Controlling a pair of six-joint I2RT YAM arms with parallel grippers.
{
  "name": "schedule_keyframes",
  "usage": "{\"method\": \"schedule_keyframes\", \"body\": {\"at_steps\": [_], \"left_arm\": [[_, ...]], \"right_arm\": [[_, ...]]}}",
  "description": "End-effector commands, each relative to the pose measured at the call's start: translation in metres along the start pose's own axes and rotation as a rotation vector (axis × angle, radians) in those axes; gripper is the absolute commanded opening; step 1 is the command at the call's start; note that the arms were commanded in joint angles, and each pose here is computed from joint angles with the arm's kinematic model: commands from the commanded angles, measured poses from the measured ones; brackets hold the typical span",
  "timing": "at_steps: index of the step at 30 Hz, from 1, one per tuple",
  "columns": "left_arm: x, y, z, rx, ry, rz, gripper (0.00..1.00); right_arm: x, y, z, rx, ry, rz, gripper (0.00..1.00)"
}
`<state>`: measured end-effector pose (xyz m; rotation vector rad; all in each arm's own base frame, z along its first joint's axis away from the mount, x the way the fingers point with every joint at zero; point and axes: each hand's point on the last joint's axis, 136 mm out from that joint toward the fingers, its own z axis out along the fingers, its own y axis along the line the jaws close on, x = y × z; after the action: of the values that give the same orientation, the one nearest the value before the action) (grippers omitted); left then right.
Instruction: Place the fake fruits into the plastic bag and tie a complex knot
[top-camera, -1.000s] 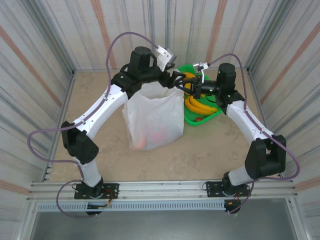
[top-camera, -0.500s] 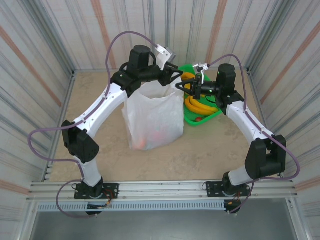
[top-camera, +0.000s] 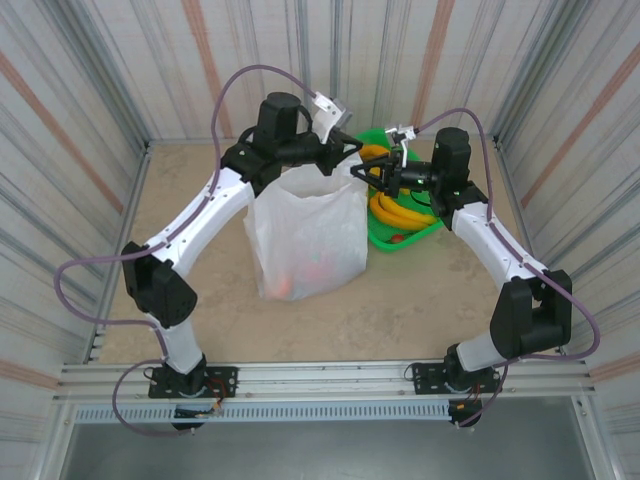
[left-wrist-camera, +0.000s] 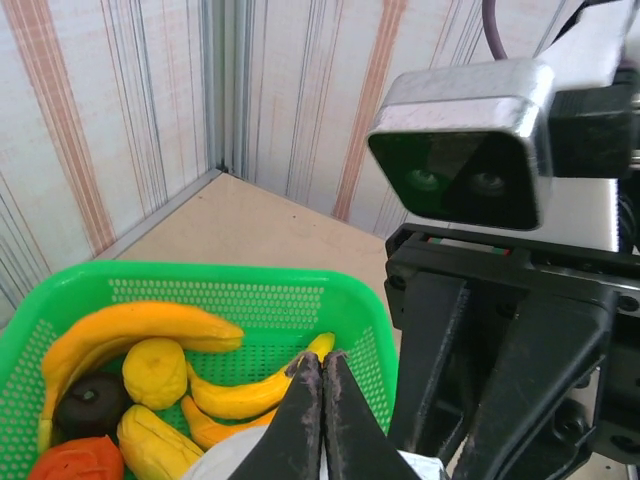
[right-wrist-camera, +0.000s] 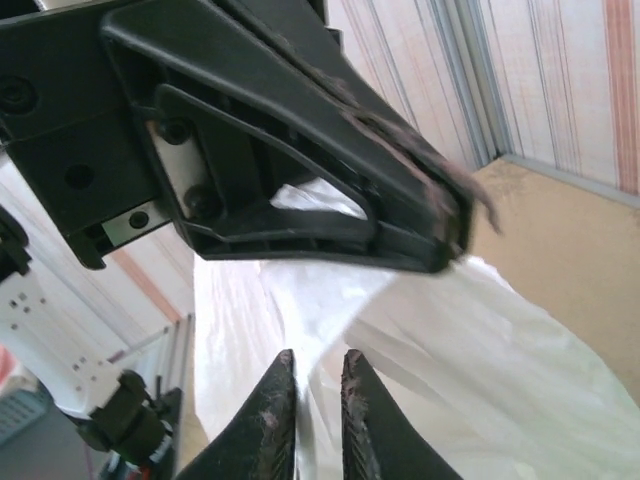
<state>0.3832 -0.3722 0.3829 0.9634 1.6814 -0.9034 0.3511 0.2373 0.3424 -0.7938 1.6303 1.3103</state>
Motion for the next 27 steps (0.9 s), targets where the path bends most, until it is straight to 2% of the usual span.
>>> {"method": "schedule_keyframes", "body": {"at_steps": [1,8,12,13,21,26,27], "left_arm": [[-0.031,-0.016,-0.028,0.024,-0.061,0.053,0.00],[-0.053,-0.046,-0.057,0.153,-0.098,0.055,0.00],[-0.064,-0.064,-0.071,0.224,-0.126,0.044,0.00],[-0.066,-0.067,-0.074,0.239,-0.132,0.043,0.00],[-0.077,-0.081,-0.088,0.293,-0.158,0.030,0.00],[-0.080,-0.086,-0.091,0.331,-0.170,0.020,0.00],[-0.082,-0.088,-0.093,0.348,-0.175,0.016,0.00]], "right_arm": [[-0.019,0.016,-0.019,0.010,-0.020,-0.050,0.30],[-0.033,0.035,-0.049,0.029,-0.042,-0.142,0.64],[-0.042,0.051,-0.041,-0.013,-0.043,-0.228,0.96],[-0.045,0.055,-0.038,-0.025,-0.044,-0.248,0.99],[-0.066,0.084,-0.007,-0.166,-0.052,-0.347,0.99],[-0.068,0.088,0.012,-0.222,-0.042,-0.346,0.99],[-0.067,0.088,0.015,-0.235,-0.040,-0.345,0.95]]}}
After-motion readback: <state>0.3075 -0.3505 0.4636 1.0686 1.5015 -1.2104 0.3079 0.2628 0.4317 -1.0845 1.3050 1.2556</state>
